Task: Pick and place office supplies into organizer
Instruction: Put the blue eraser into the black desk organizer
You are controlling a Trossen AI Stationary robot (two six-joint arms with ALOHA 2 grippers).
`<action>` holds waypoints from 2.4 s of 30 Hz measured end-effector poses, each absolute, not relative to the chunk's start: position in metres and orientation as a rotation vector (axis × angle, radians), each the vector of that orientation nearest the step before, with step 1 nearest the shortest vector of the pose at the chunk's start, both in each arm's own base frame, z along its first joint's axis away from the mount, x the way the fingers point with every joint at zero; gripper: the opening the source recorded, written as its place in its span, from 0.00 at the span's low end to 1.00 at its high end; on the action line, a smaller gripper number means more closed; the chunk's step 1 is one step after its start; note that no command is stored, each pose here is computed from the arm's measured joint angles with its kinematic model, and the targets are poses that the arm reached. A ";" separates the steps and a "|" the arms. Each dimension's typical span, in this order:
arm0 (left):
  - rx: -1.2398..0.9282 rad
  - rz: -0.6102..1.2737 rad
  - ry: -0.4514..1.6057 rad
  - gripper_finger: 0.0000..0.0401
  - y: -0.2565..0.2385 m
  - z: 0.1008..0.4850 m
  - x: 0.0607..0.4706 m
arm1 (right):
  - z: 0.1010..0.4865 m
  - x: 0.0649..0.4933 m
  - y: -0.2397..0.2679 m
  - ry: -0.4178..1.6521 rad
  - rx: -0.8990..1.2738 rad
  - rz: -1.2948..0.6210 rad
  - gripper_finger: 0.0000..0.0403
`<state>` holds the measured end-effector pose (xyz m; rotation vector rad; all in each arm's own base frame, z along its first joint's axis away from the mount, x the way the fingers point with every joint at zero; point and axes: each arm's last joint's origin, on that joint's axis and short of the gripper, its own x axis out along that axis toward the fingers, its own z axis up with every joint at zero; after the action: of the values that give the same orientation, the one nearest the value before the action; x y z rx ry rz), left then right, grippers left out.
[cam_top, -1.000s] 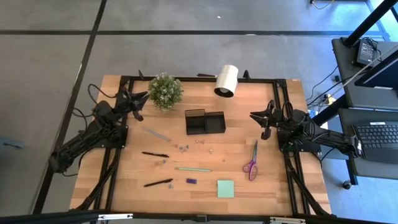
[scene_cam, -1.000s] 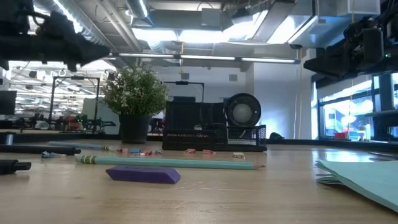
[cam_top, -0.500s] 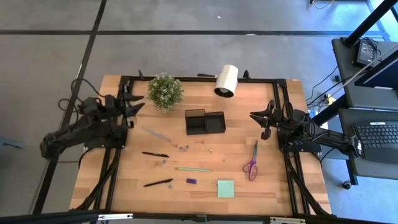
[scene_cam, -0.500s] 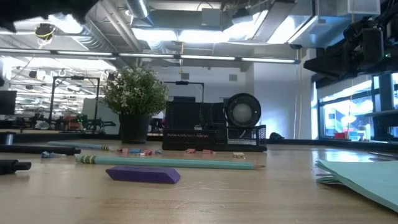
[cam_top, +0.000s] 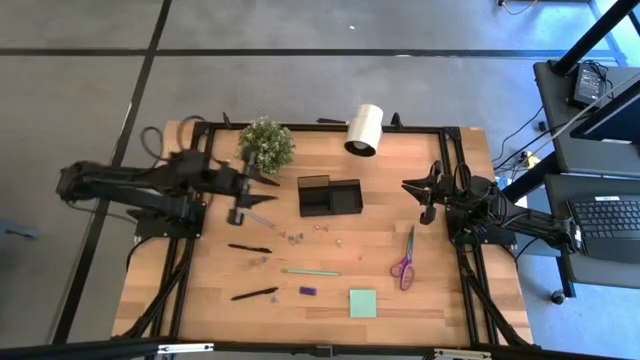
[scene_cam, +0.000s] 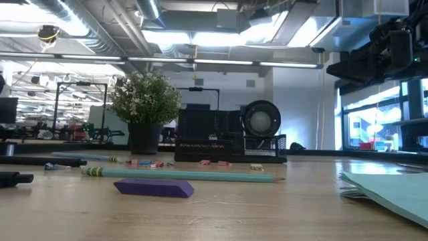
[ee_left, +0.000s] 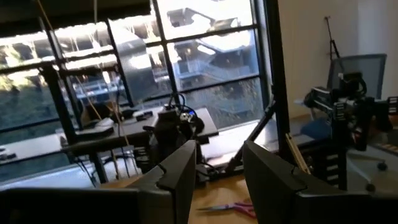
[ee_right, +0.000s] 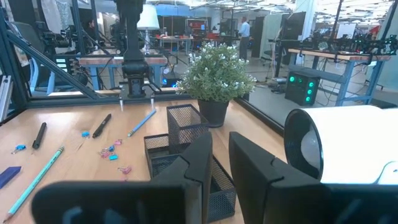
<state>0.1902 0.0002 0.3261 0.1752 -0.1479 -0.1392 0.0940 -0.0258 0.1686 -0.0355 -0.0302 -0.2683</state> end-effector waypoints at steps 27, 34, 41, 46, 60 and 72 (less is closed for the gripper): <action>-0.059 0.037 0.644 0.32 -0.180 0.246 0.328 | 0.169 0.094 -0.026 -0.041 0.042 -0.267 0.15; -0.063 0.057 0.801 0.32 -0.202 0.192 0.331 | 0.169 0.094 -0.026 -0.041 0.042 -0.266 0.15; -0.050 0.035 0.925 0.32 -0.202 0.162 0.335 | 0.169 0.094 -0.026 -0.041 0.044 -0.266 0.15; -0.064 0.022 0.954 0.32 -0.201 0.156 0.337 | 0.169 0.094 -0.026 -0.041 0.044 -0.266 0.15; -0.040 0.014 0.992 0.32 -0.199 0.154 0.335 | 0.169 0.094 -0.026 -0.040 0.042 -0.266 0.15; -0.046 0.035 0.996 0.32 -0.192 0.153 0.339 | 0.169 0.094 -0.026 -0.040 0.040 -0.266 0.15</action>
<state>0.3389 -0.1916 0.1533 -0.0461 0.9960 0.0346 0.0940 -0.0258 0.1685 0.0396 -0.0400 -0.2660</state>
